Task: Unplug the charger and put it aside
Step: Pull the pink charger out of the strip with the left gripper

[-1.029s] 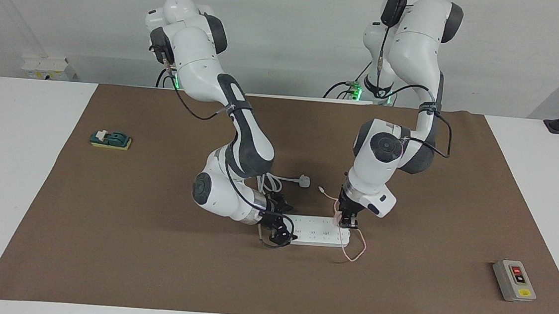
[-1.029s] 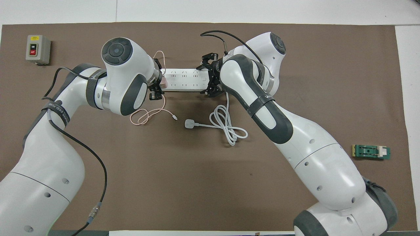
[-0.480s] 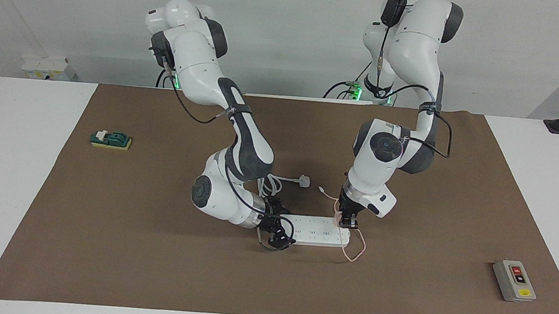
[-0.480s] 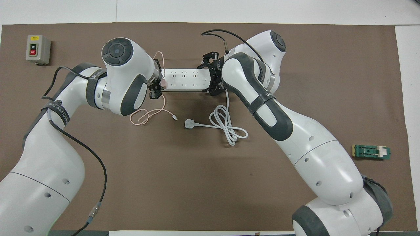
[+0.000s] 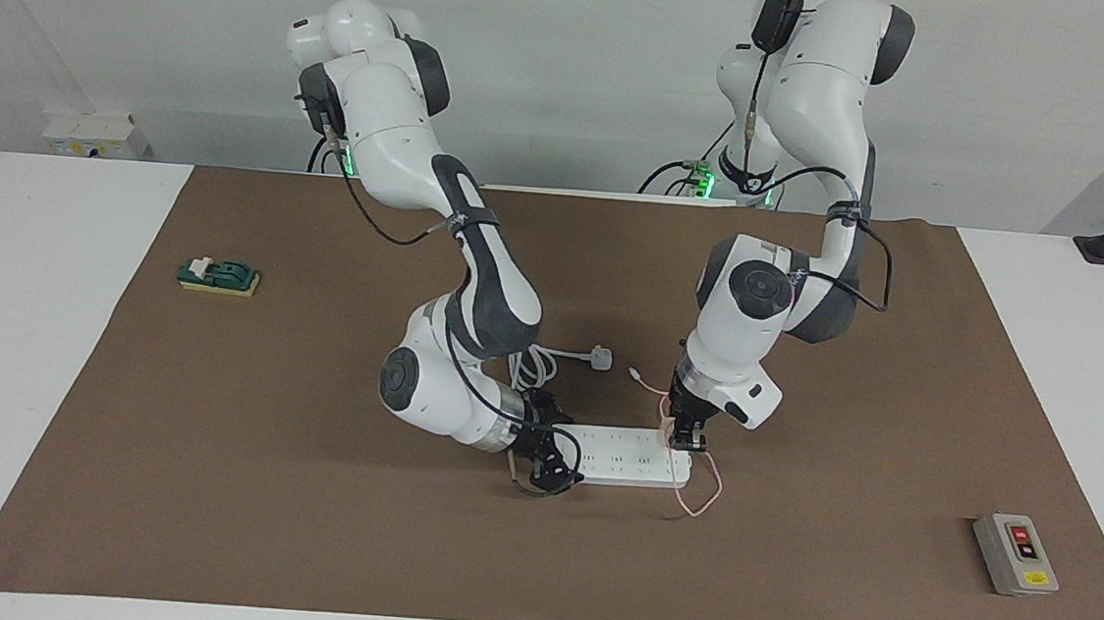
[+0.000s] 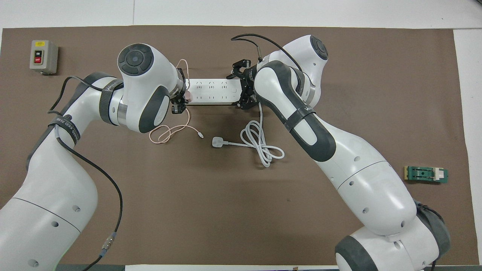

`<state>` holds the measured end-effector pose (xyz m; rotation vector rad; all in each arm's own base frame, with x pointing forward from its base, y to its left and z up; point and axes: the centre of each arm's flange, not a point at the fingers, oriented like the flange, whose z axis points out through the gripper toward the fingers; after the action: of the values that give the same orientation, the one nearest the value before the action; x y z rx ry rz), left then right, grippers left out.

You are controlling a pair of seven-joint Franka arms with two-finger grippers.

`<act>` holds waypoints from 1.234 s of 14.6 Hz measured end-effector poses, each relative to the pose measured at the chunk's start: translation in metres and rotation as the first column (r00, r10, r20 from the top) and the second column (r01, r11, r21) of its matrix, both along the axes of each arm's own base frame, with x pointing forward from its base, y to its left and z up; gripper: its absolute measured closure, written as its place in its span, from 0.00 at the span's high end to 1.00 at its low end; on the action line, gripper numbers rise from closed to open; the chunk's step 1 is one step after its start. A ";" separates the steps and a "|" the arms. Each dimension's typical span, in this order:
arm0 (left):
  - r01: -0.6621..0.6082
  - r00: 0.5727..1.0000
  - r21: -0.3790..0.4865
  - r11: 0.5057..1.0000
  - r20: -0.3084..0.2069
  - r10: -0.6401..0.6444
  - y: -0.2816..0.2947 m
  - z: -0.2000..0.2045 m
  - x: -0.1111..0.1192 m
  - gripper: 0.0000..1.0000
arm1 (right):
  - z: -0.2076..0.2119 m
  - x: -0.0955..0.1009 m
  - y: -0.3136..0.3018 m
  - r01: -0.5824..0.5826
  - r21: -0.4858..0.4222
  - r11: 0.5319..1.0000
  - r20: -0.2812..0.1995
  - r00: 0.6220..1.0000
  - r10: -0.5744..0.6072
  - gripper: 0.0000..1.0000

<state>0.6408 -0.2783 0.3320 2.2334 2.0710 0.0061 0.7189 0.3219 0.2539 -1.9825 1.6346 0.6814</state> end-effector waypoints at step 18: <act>0.245 0.967 0.031 0.969 -0.082 -0.242 0.215 0.163 0.007 0.31 | 0.000 0.000 0.000 0.004 -0.002 1.000 0.004 1.000 -0.004 0.96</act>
<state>0.6477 -0.0636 0.4953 2.5366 1.8316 -0.0581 0.7187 0.3223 0.2539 -1.9801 1.6366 0.6742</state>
